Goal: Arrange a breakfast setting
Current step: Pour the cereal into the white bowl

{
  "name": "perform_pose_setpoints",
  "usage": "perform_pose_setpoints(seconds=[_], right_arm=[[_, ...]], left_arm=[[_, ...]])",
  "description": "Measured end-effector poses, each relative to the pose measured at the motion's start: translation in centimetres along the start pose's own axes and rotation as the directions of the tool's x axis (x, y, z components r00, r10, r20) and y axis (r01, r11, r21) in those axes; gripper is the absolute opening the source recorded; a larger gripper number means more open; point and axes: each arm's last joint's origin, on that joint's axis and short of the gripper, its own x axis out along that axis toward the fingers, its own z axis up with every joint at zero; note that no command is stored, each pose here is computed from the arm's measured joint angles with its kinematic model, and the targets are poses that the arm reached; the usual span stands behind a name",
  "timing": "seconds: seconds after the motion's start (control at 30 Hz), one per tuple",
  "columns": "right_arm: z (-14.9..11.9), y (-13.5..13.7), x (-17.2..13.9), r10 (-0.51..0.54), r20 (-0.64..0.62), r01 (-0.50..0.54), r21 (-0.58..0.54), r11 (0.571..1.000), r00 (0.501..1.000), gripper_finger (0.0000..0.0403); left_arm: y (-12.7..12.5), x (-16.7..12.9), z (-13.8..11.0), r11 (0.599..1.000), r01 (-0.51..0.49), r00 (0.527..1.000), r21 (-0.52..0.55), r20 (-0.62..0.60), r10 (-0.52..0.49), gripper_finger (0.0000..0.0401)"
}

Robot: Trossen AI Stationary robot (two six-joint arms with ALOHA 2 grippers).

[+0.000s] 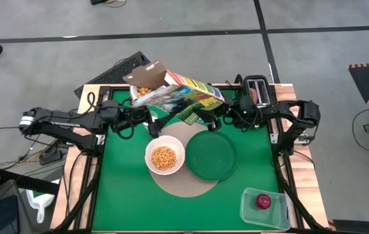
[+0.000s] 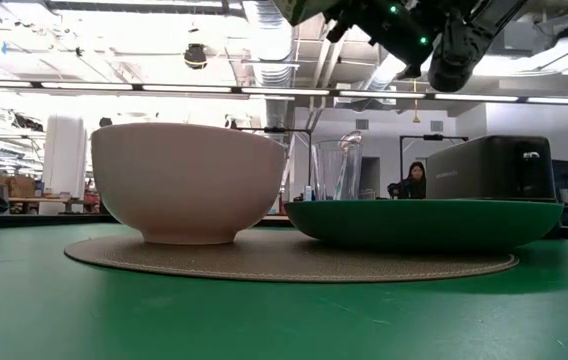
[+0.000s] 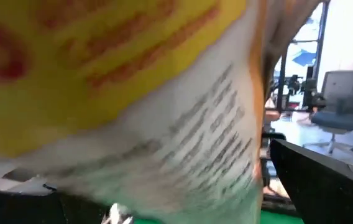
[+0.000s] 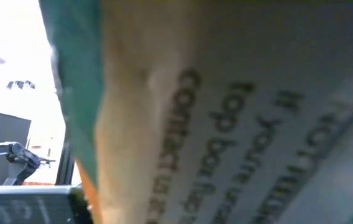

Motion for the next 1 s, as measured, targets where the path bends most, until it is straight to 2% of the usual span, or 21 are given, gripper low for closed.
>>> perform_pose_setpoints(seconds=[0.23, 0.37, 0.5, 0.67, 0.83, 1.0], right_arm=[[0.1, 1.0, 0.9, 0.016, 0.022, -0.015, -0.037, 0.999, 1.0, 0.0235], [0.1, 1.0, 1.1, 0.017, 0.015, -0.017, -0.033, 0.999, 1.0, 0.0235], [0.1, 1.0, 1.1, 0.017, 0.01, -0.017, -0.031, 0.999, 1.0, 0.0235], [0.0, 1.2, 1.1, 0.022, 0.001, -0.022, -0.011, 1.0, 1.0, 0.0247], [-0.1, 1.2, 1.2, -0.043, 0.007, 0.043, 0.034, 0.998, 0.999, 0.0253], [-0.2, 1.1, 1.2, -0.06, -0.006, 0.061, 0.06, 0.996, 0.998, 0.0255]], left_arm=[[-0.2, 0.9, -0.1, 0.999, 0.029, 0.998, -0.03, 0.058, -0.027, 0.0393], [-0.3, 0.9, 0.1, 0.997, 0.066, 0.995, -0.036, 0.081, -0.063, 0.0367], [-0.3, 0.9, 0.2, 0.996, 0.083, 0.992, -0.035, 0.097, -0.079, 0.0311], [-0.3, 0.9, 0.2, 0.998, 0.063, 0.993, 0.003, 0.095, -0.063, 0.0209], [-0.2, 0.9, 0.2, 0.998, 0.056, 0.994, 0.031, 0.095, -0.058, 0.0116], [-0.2, 0.9, 0.2, 0.998, 0.038, 0.995, 0.04, 0.092, -0.042, 0.0106]])
